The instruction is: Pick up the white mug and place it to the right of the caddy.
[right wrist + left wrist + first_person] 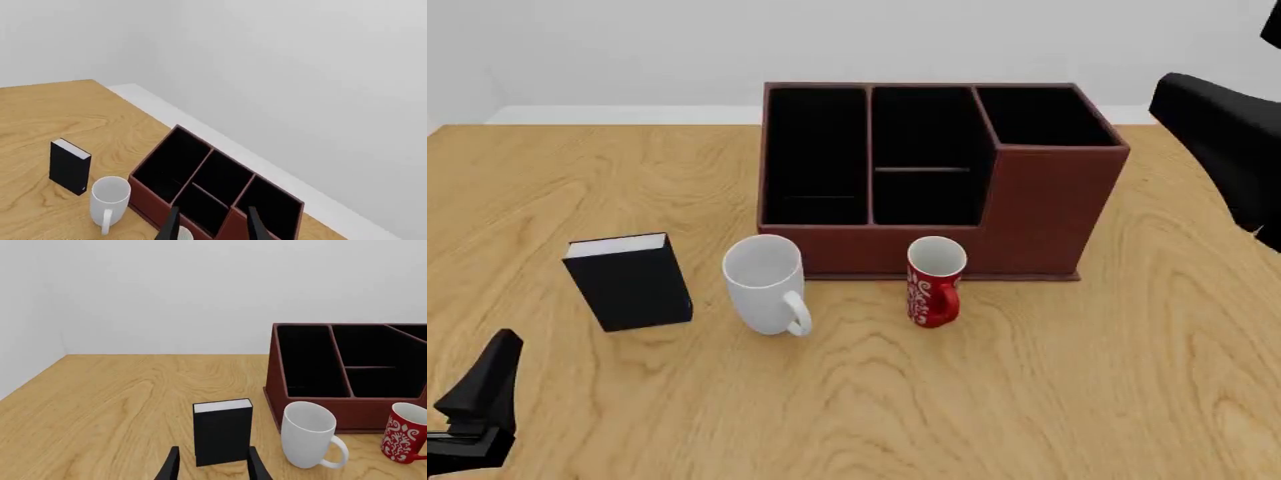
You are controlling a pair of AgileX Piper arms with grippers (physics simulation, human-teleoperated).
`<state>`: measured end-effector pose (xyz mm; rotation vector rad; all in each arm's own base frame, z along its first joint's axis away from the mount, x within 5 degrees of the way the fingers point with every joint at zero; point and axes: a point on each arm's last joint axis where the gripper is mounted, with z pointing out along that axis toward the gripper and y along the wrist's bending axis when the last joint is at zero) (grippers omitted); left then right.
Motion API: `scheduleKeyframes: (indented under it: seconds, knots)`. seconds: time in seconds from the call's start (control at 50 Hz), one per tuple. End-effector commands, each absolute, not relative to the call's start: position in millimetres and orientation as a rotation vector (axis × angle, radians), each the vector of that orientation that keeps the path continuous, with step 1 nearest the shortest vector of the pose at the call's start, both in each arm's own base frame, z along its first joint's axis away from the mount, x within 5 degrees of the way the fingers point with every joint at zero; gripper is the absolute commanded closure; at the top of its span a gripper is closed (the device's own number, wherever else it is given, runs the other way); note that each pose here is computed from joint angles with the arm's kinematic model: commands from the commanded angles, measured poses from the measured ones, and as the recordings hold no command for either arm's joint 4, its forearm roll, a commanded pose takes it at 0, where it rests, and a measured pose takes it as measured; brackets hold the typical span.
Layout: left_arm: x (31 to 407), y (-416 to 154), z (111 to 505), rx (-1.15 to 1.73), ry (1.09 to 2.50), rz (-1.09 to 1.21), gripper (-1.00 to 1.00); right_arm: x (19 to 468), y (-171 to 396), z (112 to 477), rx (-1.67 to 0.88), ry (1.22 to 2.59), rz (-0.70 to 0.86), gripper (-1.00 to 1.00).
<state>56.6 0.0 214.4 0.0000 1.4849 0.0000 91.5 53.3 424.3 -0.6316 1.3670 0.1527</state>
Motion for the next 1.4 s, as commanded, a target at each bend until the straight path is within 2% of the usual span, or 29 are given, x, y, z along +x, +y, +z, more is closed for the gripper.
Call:
scheduleKeyframes:
  seconds: [0.02,0.22,0.76,0.78,0.94,1.04,1.06,1.4]
  knots:
    - [57,0,214,0.0,1.485,0.0,-1.0,103,67,423,-0.67,1.38,0.201,-1.0]
    - [57,0,214,0.0,1.485,0.0,-1.0,120,87,410,-0.742,1.43,0.231,-1.0]
    - [57,0,214,0.0,1.485,0.0,-1.0,136,114,408,-0.859,1.497,0.261,-1.0]
    - [57,0,214,0.0,1.485,0.0,-1.0,143,113,402,-0.864,1.541,0.228,-1.0]
    - [57,0,214,0.0,1.485,0.0,-1.0,148,128,406,-0.876,1.565,0.292,-1.0]
    - [57,0,214,0.0,1.485,0.0,-1.0,163,136,397,-0.914,1.63,0.257,-1.0]
    - [57,0,214,0.0,1.485,0.0,-1.0,161,142,400,-0.906,1.623,0.298,-1.0]
    - [57,0,214,0.0,1.485,0.0,-1.0,178,179,408,-0.971,1.65,0.347,-1.0]
